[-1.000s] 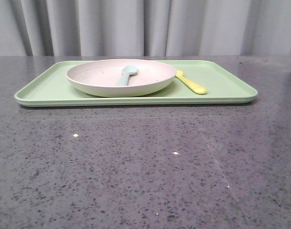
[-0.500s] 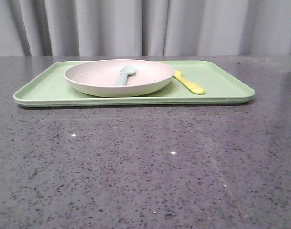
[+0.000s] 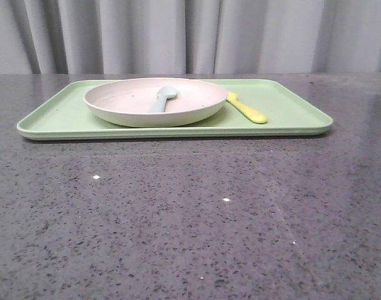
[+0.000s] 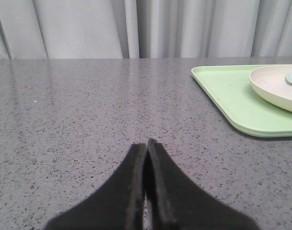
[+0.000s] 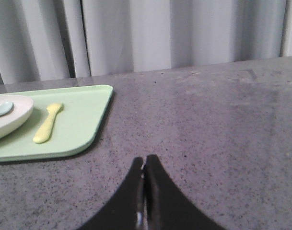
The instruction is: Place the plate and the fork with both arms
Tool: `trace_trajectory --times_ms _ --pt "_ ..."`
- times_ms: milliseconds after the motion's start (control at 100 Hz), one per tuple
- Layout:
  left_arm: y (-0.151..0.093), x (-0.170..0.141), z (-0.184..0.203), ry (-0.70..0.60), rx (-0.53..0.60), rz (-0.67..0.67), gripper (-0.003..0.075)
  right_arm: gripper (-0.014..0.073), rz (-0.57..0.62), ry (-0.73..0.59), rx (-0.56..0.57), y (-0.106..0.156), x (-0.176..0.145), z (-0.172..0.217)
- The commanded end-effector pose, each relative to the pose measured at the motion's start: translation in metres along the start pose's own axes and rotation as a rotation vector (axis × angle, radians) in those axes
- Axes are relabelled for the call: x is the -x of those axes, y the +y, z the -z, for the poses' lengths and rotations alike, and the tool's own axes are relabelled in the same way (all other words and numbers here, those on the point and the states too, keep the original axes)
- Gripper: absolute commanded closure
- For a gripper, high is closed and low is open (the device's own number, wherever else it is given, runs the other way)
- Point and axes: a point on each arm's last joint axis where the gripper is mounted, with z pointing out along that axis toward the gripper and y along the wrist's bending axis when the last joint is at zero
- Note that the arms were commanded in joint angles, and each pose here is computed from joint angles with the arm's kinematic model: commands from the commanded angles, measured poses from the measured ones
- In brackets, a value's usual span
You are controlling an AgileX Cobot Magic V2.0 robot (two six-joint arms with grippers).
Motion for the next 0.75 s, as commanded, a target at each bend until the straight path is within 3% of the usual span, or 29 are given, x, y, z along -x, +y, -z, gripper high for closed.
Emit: trace_trajectory --times_ms 0,740 --pt "0.0005 0.0038 0.0021 -0.091 0.002 0.011 0.0741 0.0662 0.014 -0.077 0.004 0.0007 0.0064 0.0039" --pt "0.0005 0.0038 0.0021 -0.091 0.002 0.011 0.0741 0.0662 0.011 -0.051 -0.005 -0.0010 -0.0010 0.0037"
